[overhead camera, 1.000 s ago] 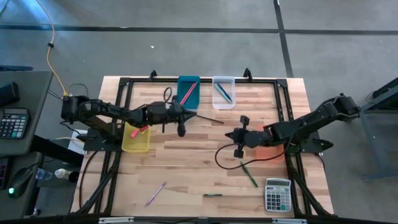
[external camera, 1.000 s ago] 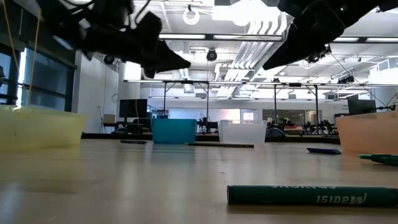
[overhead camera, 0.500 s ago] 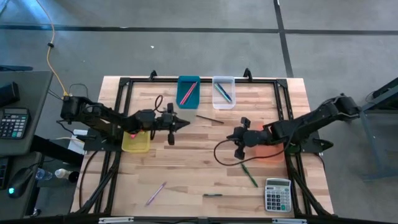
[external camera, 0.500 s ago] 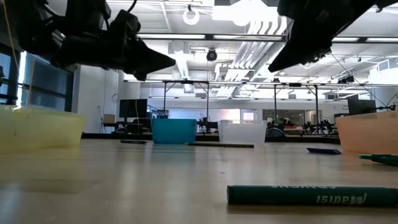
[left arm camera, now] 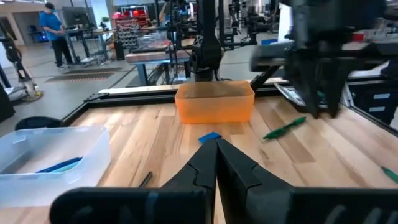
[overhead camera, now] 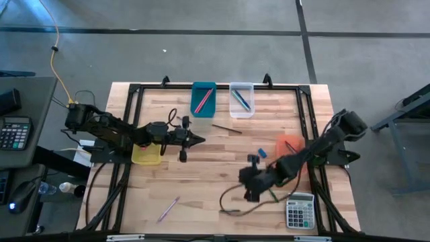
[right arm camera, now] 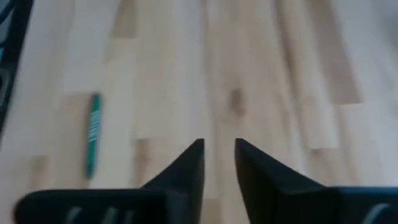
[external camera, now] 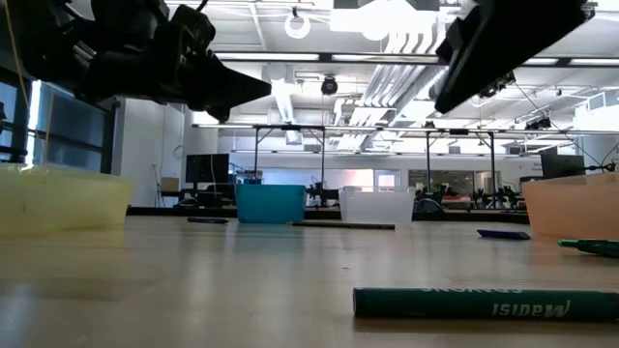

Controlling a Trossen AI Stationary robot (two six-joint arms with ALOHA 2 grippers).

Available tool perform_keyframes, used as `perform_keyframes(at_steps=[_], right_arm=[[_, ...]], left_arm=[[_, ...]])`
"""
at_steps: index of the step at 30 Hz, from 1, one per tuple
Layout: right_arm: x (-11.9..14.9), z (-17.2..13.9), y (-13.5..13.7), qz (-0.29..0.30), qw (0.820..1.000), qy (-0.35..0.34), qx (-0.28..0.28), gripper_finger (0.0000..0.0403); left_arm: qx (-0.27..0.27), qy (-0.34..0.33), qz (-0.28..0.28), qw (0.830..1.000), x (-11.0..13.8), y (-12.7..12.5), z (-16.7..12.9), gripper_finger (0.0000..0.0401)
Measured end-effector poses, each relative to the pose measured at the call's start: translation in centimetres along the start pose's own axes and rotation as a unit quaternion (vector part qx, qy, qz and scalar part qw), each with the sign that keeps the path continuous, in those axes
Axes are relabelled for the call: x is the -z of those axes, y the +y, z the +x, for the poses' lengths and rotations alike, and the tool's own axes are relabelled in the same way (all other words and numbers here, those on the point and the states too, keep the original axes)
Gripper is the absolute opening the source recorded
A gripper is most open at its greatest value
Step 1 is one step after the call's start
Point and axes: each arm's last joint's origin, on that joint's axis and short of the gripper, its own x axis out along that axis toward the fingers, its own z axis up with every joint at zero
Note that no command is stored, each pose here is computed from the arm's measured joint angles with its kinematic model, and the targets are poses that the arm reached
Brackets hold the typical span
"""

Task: Sort crayons/erasers/pens/pencils in bins
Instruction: Put the green crayon into the orange bin

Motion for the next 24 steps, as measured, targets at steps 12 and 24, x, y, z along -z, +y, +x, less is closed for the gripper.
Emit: perform_keyframes(at_steps=[12,24], right_arm=[[0.5,3.5,6.0,-0.017,0.997,0.062,-0.042,0.0126],[1.7,6.5,9.1,-0.024,0.993,0.103,-0.058,0.0126]], left_arm=[[0.032,-0.003,0.000,0.999,-0.1,-0.5,0.0,0.0000],[0.034,-0.004,0.001,0.999,-0.1,-0.8,0.0,0.0000]])
